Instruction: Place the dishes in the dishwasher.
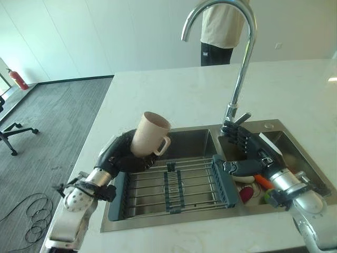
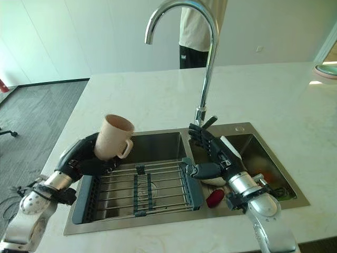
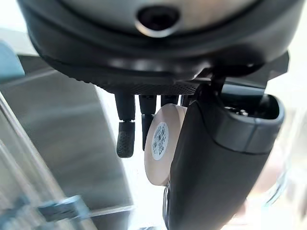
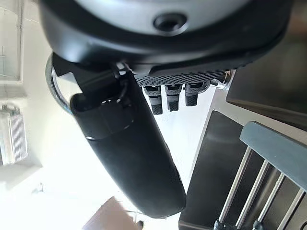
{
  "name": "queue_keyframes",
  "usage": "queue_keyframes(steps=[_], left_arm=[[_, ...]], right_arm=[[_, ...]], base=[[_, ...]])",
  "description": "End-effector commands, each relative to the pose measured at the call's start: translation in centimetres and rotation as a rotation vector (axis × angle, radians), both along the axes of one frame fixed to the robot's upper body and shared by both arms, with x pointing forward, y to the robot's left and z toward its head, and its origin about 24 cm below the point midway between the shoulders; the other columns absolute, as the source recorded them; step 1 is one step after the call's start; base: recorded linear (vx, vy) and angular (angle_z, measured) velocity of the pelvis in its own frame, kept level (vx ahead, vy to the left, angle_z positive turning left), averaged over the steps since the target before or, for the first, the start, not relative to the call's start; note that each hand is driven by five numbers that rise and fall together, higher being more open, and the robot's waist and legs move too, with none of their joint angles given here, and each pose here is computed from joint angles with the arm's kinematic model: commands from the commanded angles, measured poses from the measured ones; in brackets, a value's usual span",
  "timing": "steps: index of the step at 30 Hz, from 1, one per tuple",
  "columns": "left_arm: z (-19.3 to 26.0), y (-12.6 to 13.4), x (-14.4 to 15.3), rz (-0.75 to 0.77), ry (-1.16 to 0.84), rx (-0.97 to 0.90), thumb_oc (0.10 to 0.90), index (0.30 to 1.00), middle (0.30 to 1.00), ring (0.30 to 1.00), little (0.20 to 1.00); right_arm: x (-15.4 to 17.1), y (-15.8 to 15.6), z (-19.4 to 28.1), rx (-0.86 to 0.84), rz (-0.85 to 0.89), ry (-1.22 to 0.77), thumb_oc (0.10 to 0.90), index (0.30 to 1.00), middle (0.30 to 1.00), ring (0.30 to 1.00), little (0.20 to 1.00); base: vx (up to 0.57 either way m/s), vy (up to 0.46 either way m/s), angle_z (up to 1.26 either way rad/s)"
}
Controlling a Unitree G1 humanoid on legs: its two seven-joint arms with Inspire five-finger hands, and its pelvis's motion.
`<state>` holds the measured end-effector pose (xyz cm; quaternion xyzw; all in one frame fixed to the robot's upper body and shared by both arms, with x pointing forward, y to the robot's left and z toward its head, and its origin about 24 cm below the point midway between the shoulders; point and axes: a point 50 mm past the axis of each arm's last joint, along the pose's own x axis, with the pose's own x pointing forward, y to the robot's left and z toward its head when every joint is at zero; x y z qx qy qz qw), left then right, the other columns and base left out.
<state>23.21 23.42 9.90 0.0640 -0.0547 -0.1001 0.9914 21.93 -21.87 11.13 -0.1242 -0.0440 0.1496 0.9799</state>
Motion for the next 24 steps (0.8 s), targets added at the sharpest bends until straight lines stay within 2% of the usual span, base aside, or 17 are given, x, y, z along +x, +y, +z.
queue_keyframes(steps=[1,9,15,18,20,22,24], left_arm=[[7.1,-0.2,0.3,0.005,-0.392,-0.008,0.400,0.300,0.300,0.300,0.300],[7.2,0.0,-1.2,0.121,-0.467,-0.088,0.400,0.300,0.300,0.300,0.300],[7.4,-0.3,-1.7,0.054,-0.518,-0.200,0.400,0.300,0.300,0.300,0.300],[8.4,-1.8,0.0,-0.041,-0.572,-0.260,0.400,0.300,0.300,0.300,0.300],[8.4,-2.1,0.0,-0.045,-0.572,-0.251,0.400,0.300,0.300,0.300,0.300],[8.4,-2.4,-0.3,-0.066,-0.567,-0.250,0.400,0.300,0.300,0.300,0.300],[8.8,-3.0,-0.6,-0.114,-0.565,-0.234,0.400,0.300,0.300,0.300,0.300]], right_arm=[[-0.1,0.8,5.4,0.009,0.043,-0.320,0.800,0.900,0.900,0.900,0.900],[-0.1,2.2,6.2,0.080,0.072,-0.399,0.800,0.900,0.900,0.900,0.900],[-0.3,0.6,7.6,0.052,0.000,-0.493,0.800,0.900,0.900,0.900,0.900],[-0.5,-1.6,9.0,0.059,-0.062,-0.574,0.800,0.900,0.900,0.900,0.900],[-0.5,-1.7,9.3,0.085,-0.071,-0.577,0.800,0.900,0.900,0.900,0.900],[-0.3,-1.5,9.4,0.105,-0.086,-0.582,0.800,0.900,0.900,0.900,0.900],[0.0,-0.4,8.8,0.109,-0.113,-0.577,0.800,0.900,0.900,0.900,0.900]], base=[[-0.03,-0.111,0.33],[-0.04,-0.181,0.36],[-0.25,-0.029,0.84],[-0.53,0.526,2.32],[-0.36,0.520,2.29],[-0.36,0.659,1.05],[-0.34,0.770,1.54]])
